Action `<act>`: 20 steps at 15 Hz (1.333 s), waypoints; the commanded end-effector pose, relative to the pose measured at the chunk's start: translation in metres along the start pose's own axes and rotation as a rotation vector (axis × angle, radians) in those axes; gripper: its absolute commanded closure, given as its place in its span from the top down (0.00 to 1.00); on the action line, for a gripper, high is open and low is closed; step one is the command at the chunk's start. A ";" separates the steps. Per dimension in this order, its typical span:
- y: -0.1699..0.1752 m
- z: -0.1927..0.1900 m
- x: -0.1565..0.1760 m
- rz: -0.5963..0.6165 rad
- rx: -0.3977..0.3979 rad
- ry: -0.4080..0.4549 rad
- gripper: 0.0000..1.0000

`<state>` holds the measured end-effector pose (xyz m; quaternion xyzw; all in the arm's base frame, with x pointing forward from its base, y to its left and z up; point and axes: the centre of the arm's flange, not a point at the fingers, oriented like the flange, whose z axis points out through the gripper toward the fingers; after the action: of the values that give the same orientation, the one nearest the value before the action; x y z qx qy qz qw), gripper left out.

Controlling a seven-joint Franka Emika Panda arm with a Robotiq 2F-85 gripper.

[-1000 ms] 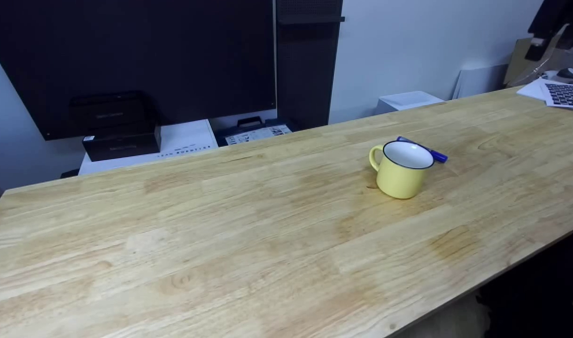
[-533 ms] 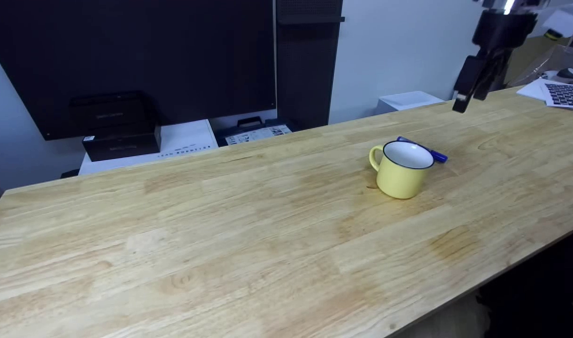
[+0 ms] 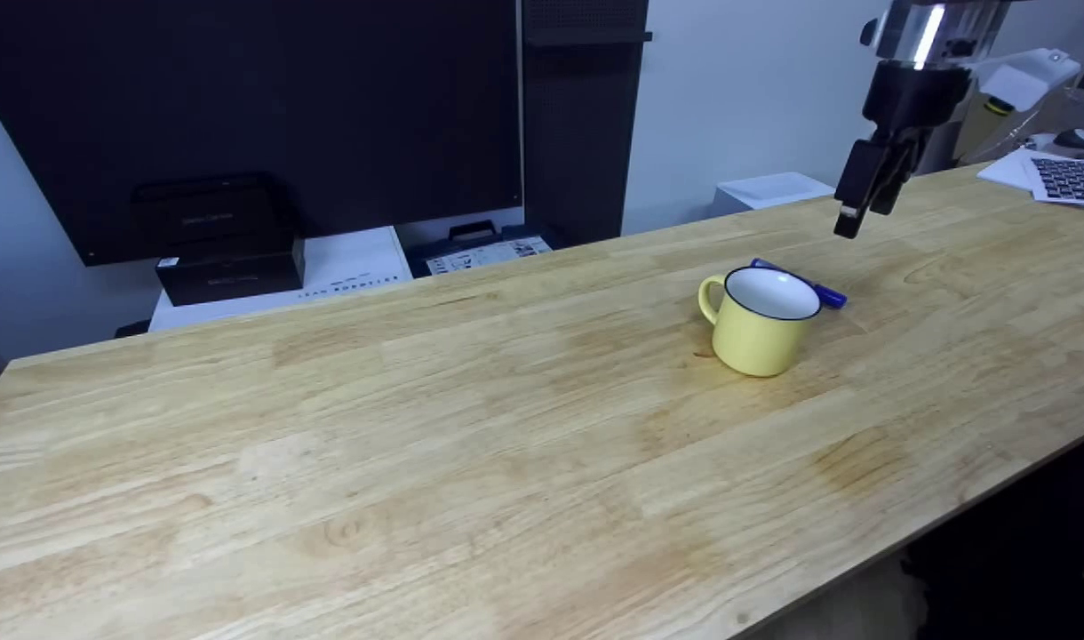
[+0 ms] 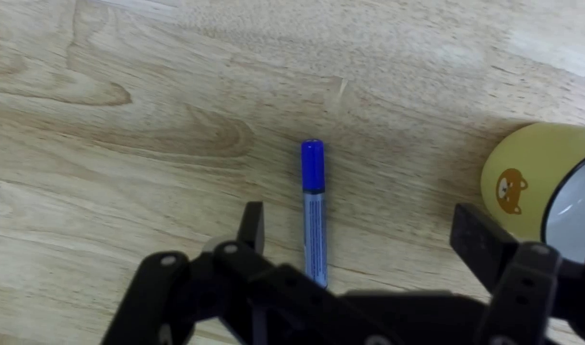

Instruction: Pick up the pen from the table and put it in the yellow cup.

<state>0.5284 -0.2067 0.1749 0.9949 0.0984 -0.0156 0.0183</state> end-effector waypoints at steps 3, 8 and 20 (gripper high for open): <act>0.015 0.026 0.009 -0.024 -0.108 0.026 1.00; 0.022 0.075 0.017 -0.021 -0.088 0.007 1.00; 0.024 0.103 0.040 -0.044 -0.041 0.042 0.45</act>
<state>0.5555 -0.2247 0.0734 0.9919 0.1204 -0.0034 0.0398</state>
